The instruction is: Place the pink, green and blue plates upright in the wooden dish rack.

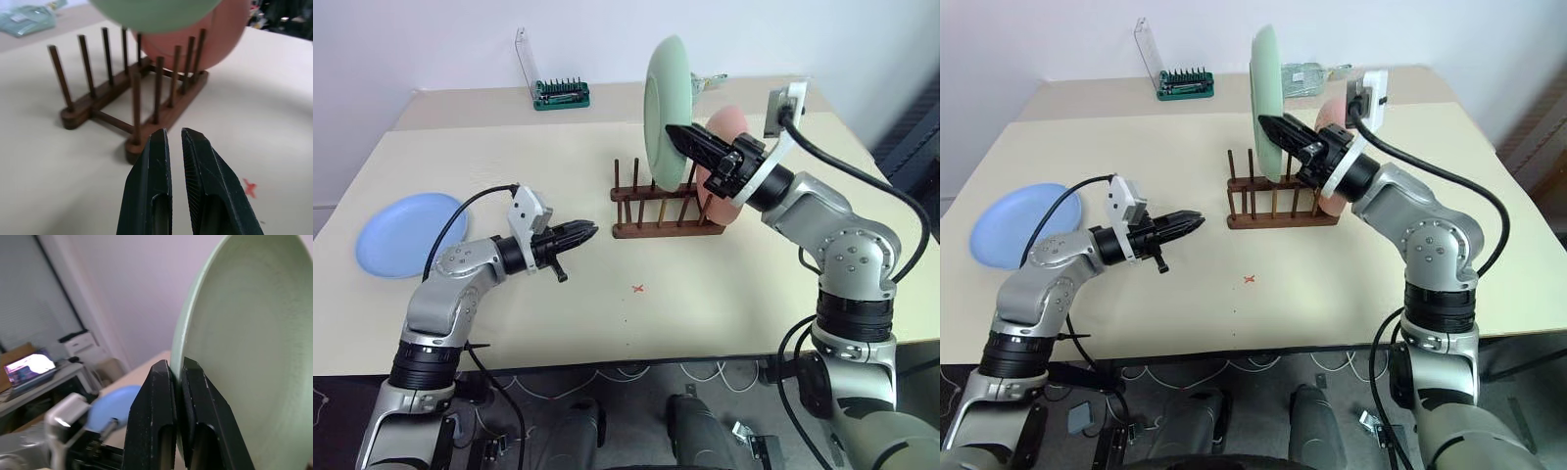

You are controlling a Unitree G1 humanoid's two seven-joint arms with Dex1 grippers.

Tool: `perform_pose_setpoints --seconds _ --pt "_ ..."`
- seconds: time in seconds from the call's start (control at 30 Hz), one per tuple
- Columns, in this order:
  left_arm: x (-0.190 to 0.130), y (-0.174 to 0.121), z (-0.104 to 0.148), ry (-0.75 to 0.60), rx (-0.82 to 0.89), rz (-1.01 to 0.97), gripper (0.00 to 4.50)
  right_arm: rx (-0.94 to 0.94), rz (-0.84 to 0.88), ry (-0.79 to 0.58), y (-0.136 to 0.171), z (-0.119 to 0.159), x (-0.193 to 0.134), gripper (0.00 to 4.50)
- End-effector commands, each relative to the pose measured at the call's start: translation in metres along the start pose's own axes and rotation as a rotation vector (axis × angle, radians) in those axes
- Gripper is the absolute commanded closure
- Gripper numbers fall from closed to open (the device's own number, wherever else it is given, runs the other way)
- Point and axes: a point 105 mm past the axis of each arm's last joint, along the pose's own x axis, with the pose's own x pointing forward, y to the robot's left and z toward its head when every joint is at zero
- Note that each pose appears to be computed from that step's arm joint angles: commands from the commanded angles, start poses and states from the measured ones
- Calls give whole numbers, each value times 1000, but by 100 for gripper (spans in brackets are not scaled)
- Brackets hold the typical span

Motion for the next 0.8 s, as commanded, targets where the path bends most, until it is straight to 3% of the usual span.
perform_pose_setpoints --seconds 0.03,0.77,0.8 --pt "-2 -4 11 -22 48 -20 406 -17 -10 -53 -1 11 -1 449" --pt "0 -7 13 -54 51 -17 406 67 -154 11 -25 -20 -6 449" --pt "0 -7 13 -53 52 -17 406 67 -153 11 -24 -20 -6 418"
